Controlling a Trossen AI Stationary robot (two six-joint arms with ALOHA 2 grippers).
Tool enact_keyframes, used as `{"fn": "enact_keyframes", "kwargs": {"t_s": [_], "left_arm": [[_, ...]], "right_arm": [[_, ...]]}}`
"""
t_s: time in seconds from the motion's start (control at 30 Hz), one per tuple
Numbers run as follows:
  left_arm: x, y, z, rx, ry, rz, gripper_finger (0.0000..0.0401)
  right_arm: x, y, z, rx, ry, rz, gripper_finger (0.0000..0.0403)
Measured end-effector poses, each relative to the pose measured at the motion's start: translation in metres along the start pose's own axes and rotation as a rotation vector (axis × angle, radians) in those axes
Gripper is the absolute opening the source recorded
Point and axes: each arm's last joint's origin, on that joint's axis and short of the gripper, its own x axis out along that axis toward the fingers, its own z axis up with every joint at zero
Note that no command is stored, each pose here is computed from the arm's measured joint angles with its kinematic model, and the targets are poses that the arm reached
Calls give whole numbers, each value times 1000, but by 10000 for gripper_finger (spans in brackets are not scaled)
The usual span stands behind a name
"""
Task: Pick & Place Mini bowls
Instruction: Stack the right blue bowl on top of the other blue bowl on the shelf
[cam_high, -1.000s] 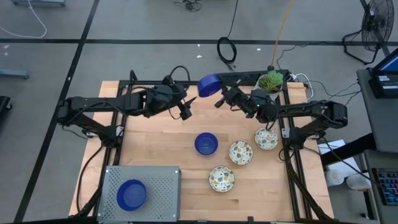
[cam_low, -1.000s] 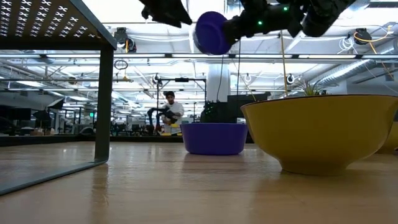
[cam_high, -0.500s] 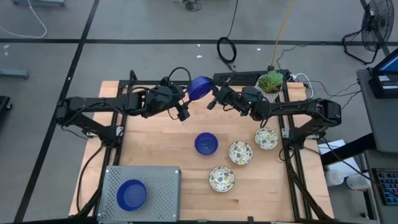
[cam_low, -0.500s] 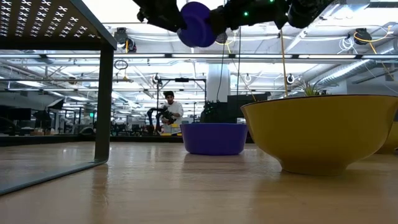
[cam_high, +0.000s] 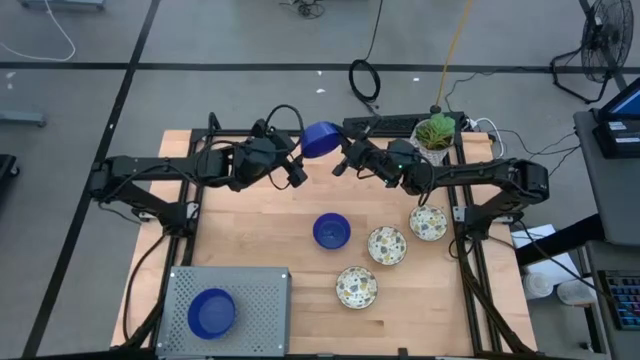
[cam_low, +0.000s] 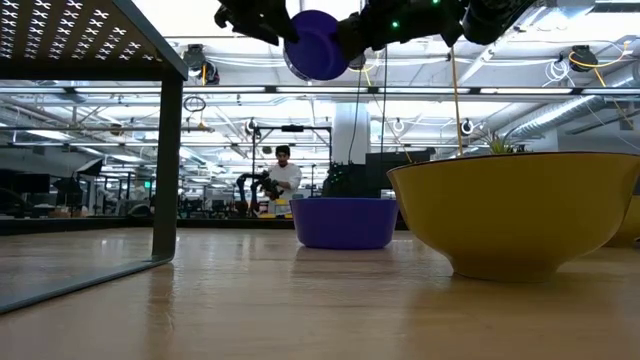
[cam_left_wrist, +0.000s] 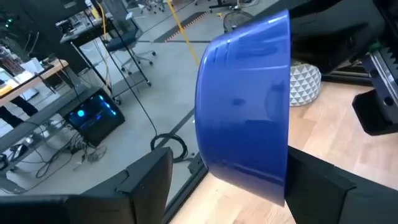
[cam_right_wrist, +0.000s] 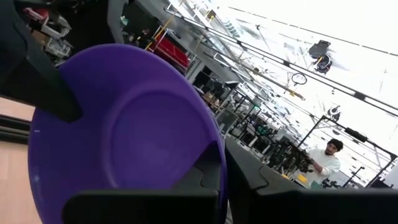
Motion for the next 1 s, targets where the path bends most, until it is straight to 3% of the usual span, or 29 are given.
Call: {"fn": "enact_keyframes", "kwargs": {"t_s": [0.37,0.5,0.7,1.0], "left_arm": [[0,0,0,-9,2,1,266],[0,0,0,2,3,-2,202],[3,5,0,-5,2,47,33],[6,15,1,-24,-4,83,7]], "right_arm": [[-2,3,2,-1,-6,12,0],[-3,6,3,-5,-1,23,0],[-4,8,4,0,12,23,2],[-8,13,8,61,25,16,42]]}}
